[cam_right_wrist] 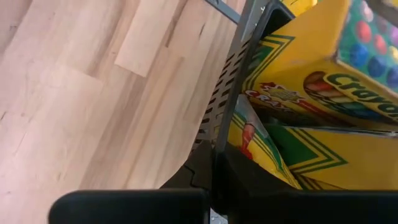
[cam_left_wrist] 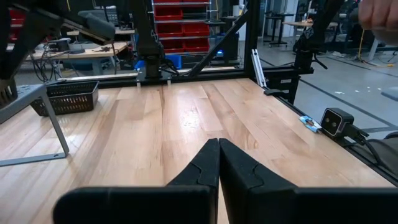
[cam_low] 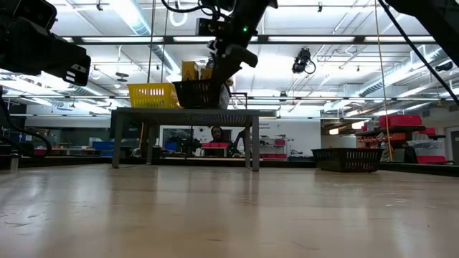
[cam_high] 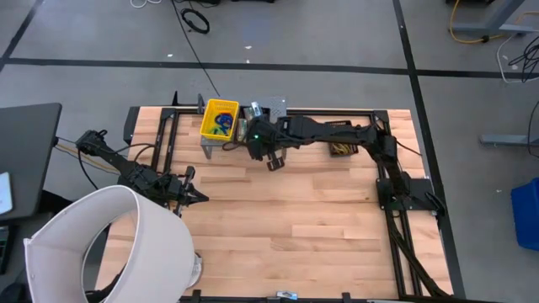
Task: Pick & Place Office Desk Supplies
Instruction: Put the bottom black bin on the shelf
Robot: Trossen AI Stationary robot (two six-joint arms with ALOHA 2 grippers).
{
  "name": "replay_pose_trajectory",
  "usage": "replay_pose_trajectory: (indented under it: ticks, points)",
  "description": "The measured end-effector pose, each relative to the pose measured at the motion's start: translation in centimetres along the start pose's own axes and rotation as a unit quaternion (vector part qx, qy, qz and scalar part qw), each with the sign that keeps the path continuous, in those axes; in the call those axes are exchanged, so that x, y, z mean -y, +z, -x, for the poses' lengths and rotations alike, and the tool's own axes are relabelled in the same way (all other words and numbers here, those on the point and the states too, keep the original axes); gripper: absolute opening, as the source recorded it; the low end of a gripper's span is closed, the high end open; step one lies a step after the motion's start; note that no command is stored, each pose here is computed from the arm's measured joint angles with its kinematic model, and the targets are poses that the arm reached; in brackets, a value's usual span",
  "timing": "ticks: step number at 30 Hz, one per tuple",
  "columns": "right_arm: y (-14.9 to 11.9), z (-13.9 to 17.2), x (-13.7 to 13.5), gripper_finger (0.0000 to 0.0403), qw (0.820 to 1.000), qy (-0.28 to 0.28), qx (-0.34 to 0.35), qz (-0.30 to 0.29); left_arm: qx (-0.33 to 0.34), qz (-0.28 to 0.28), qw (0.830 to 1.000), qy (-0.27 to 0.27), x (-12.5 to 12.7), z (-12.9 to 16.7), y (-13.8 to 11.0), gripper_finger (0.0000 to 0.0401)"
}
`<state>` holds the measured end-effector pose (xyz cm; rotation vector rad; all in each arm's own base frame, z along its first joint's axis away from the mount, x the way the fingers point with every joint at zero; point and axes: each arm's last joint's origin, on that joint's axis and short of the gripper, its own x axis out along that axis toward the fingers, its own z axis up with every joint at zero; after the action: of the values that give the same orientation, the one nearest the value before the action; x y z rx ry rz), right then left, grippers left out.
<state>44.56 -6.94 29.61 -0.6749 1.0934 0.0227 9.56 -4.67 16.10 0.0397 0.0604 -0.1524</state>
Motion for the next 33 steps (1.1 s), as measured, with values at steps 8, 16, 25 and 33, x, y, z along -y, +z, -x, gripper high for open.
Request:
replay_pose_trajectory:
  ticks: [8,16,25,33]
  points:
    - [-1.2,-0.5,1.6,0.0014,1.0,0.009,0.017,0.009,0.0,0.0,1.0,0.0,0.0,0.0,0.0,0.0008]
    - [-2.2,-0.8,3.2,0.0014,0.999,0.008,0.038,0.009,0.0,0.004,1.0,0.0,0.0,0.0,0.0,0.0008]
    - [-2.8,-1.0,3.8,0.0014,0.997,0.035,0.065,0.011,0.0,0.006,1.0,0.011,-0.1,0.0,0.0,0.0008]
    - [-2.8,-1.0,3.7,0.0028,0.997,0.04,0.067,0.018,0.0,0.006,1.0,0.017,-0.1,0.0,0.0,0.0008]
